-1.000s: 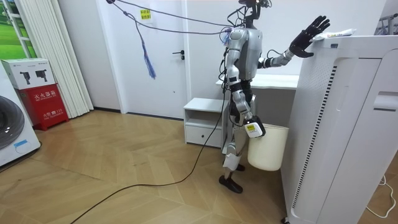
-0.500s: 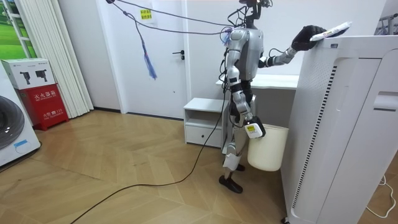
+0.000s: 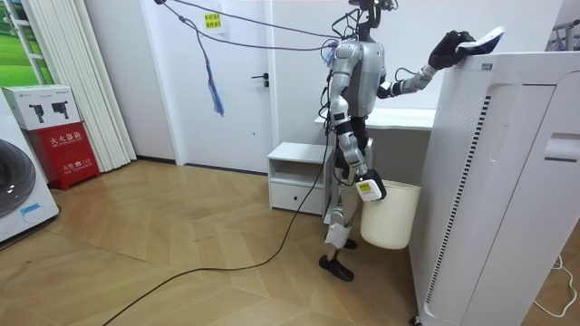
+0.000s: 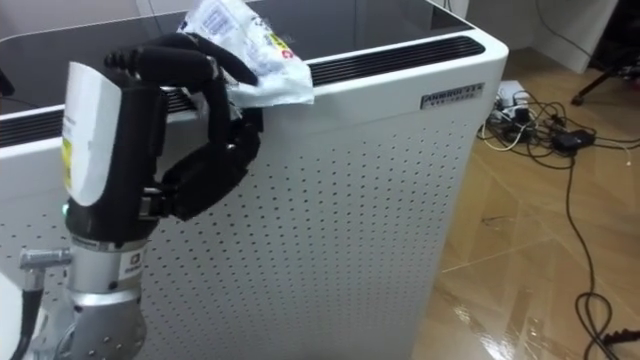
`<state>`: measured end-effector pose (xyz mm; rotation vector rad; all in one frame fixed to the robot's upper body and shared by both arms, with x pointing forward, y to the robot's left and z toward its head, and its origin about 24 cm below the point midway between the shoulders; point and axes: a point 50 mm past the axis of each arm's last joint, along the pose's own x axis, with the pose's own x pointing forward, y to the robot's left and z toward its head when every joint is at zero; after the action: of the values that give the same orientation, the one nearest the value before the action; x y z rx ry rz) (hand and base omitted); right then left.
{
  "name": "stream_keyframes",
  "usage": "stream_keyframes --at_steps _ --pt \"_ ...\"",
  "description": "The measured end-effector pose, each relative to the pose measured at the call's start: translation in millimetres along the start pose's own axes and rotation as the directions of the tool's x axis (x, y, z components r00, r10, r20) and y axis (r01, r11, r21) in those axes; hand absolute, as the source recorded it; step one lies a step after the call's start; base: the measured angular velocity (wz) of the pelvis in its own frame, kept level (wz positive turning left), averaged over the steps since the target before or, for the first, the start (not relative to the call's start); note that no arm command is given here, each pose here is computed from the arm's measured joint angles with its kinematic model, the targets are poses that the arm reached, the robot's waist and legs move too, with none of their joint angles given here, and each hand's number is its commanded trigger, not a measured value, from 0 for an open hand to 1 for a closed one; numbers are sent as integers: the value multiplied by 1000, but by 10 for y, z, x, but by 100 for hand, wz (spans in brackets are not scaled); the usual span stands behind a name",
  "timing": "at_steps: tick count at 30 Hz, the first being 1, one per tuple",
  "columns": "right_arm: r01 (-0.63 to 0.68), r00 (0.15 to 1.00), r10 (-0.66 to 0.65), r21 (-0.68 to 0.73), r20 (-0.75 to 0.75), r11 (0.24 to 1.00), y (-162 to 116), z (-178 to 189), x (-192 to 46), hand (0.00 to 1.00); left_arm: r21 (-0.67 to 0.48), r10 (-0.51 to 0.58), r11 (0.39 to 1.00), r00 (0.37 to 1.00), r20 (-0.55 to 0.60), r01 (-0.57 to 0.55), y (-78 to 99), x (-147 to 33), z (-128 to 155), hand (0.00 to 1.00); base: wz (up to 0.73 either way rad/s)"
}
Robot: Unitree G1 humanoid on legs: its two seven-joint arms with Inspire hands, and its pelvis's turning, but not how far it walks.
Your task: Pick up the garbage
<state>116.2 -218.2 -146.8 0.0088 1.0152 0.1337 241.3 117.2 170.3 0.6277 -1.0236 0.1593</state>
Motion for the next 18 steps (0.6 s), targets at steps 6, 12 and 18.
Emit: stream_keyframes --at_steps 6,12,18 --pt "-19 1000 19 -10 6 1000 60 11 19 100 -324 13 945 996 -87 -41 2 77 118 100 0" --pt "-39 999 39 -33 14 999 80 53 36 100 -735 -114 678 990 -82 17 -12 156 317 100 6" --pt "-66 997 67 -60 22 996 126 112 63 100 -966 -269 243 963 23 92 -167 163 415 100 0"
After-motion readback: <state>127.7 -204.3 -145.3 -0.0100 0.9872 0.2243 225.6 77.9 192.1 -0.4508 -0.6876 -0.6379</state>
